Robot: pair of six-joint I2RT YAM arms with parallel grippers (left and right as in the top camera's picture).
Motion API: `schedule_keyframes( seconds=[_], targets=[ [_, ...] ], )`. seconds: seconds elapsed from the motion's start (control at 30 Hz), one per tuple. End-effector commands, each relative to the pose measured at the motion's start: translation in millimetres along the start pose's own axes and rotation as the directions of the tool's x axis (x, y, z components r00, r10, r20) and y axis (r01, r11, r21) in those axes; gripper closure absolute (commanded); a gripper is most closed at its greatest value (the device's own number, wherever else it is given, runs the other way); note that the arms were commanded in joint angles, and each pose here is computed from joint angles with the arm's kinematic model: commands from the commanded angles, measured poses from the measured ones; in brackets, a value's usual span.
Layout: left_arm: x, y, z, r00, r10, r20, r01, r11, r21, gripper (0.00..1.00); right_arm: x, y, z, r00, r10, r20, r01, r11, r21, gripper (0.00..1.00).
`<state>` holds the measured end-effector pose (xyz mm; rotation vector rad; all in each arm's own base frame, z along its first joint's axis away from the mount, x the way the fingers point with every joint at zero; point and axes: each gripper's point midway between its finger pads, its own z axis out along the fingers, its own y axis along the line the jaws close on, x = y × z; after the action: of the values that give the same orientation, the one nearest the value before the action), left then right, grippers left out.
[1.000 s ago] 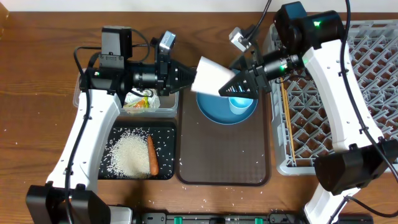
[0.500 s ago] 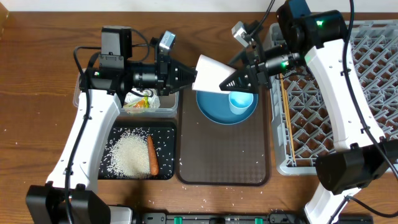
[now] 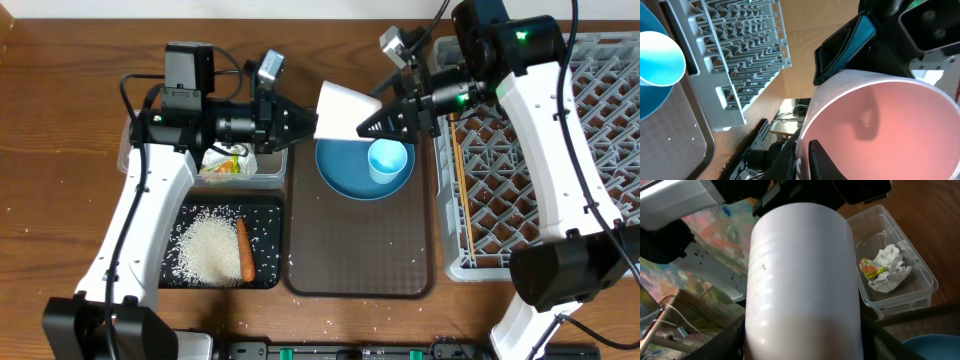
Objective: Sort waste into correct bins and load items into the dishwasher rack
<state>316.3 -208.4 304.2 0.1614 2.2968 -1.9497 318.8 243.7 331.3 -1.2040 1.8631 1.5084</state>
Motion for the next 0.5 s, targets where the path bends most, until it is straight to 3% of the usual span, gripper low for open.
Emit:
schedule_keyframes(
  seconds=[0.0, 0.13, 0.3, 0.47],
  targets=[
    [8, -8, 9, 0.998, 0.05, -0.031, -0.05, 0.999, 0.01, 0.88, -10, 8, -6, 0.998, -0.023, 0.052, 0.024, 0.999, -0.023, 0.54],
    [8, -7, 11, 0.998, 0.051, -0.029, -0.051, 0.999, 0.0, 0.88, -11, 6, -7, 0.998, -0.037, 0.057, 0.038, 0.999, -0.019, 0.54],
    [3, 0, 11, 0.999, 0.052, -0.003, -0.052, 0.998, -0.041, 0.7, -14, 3, -10, 0.998, -0.018, 0.065, 0.018, 1.0, -0.009, 0.57],
    [-18, 29, 3, 0.992, 0.064, 0.111, -0.039, 0.977, -0.21, 0.47, -14, -1, -14, 0.998, 0.0, 0.071, 0.0, 1.0, 0.003, 0.58]
  ],
)
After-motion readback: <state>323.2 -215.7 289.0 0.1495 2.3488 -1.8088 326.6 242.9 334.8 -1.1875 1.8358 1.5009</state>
